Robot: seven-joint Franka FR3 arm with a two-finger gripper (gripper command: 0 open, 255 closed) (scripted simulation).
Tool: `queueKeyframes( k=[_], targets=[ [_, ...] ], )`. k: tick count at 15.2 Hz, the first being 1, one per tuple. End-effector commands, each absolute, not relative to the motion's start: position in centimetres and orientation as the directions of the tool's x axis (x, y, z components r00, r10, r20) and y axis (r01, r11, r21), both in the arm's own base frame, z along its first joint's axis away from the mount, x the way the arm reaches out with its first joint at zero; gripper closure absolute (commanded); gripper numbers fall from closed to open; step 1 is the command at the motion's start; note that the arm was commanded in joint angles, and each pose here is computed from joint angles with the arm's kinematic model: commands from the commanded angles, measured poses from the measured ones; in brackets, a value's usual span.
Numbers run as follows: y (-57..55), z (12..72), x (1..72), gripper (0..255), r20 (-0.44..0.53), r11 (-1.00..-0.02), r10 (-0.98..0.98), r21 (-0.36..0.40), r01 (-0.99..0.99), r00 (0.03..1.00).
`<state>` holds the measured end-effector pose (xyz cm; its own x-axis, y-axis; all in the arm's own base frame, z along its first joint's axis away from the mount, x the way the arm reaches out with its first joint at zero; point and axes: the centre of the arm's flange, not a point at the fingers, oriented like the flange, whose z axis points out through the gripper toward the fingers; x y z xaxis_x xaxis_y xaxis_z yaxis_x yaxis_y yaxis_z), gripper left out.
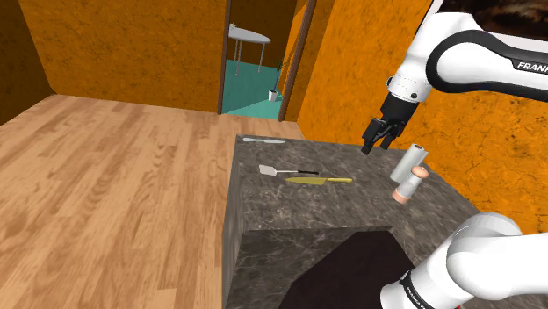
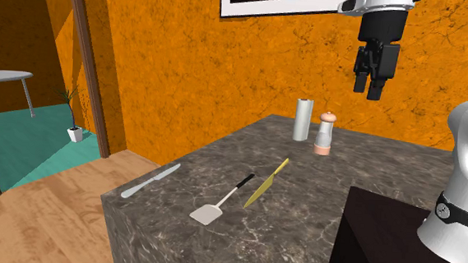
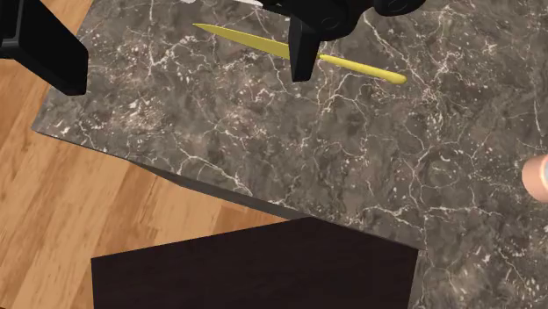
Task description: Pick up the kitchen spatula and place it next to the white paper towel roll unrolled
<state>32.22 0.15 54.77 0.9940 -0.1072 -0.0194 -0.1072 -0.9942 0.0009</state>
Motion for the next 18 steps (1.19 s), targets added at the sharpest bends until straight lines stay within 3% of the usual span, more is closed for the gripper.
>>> queueKeyframes(
  k=[1,9,18],
  targets=[
    [0.2,54.8,32.2,0,-0.019,-0.994,-0.107,0.001,-0.107,0.994],
    [-4.0,47.8,39.0,0,-0.031,-0.982,0.189,0.006,0.189,0.982],
    [-6.1,39.9,47.6,0,-0.044,-0.866,0.500,0.008,0.501,0.865]
  ],
)
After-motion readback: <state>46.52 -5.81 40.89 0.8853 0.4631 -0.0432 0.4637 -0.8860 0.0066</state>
